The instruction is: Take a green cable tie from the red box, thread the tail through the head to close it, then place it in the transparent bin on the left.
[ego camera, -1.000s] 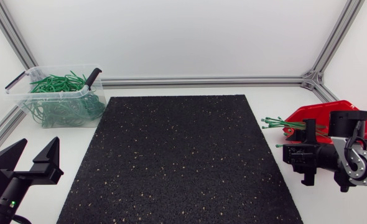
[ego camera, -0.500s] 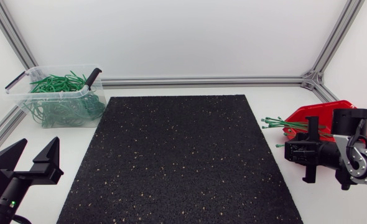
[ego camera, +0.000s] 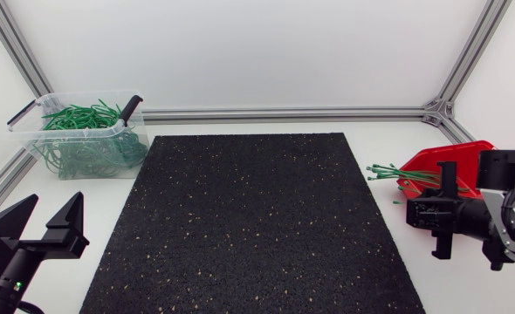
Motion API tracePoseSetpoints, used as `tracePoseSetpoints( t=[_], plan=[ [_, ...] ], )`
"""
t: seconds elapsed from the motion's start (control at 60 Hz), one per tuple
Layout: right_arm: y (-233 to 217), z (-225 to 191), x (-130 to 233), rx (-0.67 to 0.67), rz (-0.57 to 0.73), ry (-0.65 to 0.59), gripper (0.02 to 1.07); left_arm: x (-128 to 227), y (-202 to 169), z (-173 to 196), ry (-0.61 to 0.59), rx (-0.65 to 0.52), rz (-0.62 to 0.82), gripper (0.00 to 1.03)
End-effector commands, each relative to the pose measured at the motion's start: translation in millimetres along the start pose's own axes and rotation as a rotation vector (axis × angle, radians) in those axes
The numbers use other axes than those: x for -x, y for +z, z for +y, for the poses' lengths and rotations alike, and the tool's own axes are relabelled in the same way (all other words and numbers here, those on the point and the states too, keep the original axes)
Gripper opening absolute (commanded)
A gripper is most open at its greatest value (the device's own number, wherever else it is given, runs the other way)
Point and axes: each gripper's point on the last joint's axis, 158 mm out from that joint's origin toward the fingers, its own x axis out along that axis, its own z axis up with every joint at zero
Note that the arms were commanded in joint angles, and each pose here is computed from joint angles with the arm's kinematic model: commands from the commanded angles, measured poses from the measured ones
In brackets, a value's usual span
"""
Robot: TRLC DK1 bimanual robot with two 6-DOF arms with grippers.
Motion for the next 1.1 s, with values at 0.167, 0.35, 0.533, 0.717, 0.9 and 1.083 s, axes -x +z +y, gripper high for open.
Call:
tracePoseSetpoints(
  t=[0.167, 0.35, 0.533, 0.717, 0.9, 1.083],
  plan=[
    [3.0, -37.4, 41.7, 0.008, -0.007, -0.086, 0.08, -1.4, -23.6, -0.2, -0.002, 0.019, 0.057, 0.98],
    [8.5, -65.3, 72.8, -0.01, -0.031, -0.145, 0.08, -1.4, -23.6, -0.2, -0.002, 0.021, 0.057, 0.98],
    [26.9, -82.6, 101.8, -0.1, -0.068, -0.16, 0.08, -1.5, -24.0, -0.2, -0.002, 0.021, 0.057, 0.98],
    [58.5, -92.5, 140.2, -0.169, -0.142, -0.136, 0.08, -1.4, -24.1, -2.9, -0.013, 0.02, 0.059, 0.98],
    [95.3, -86.5, 160.9, -0.177, -0.199, -0.081, 0.08, -1.5, -22.6, -3.8, -0.016, 0.009, 0.051, 0.98],
    [126.1, -59.3, 161.1, -0.213, -0.225, 0.106, 0.08, -1.8, -19.2, -4.0, -0.017, 0.007, 0.034, 0.98]
  ],
)
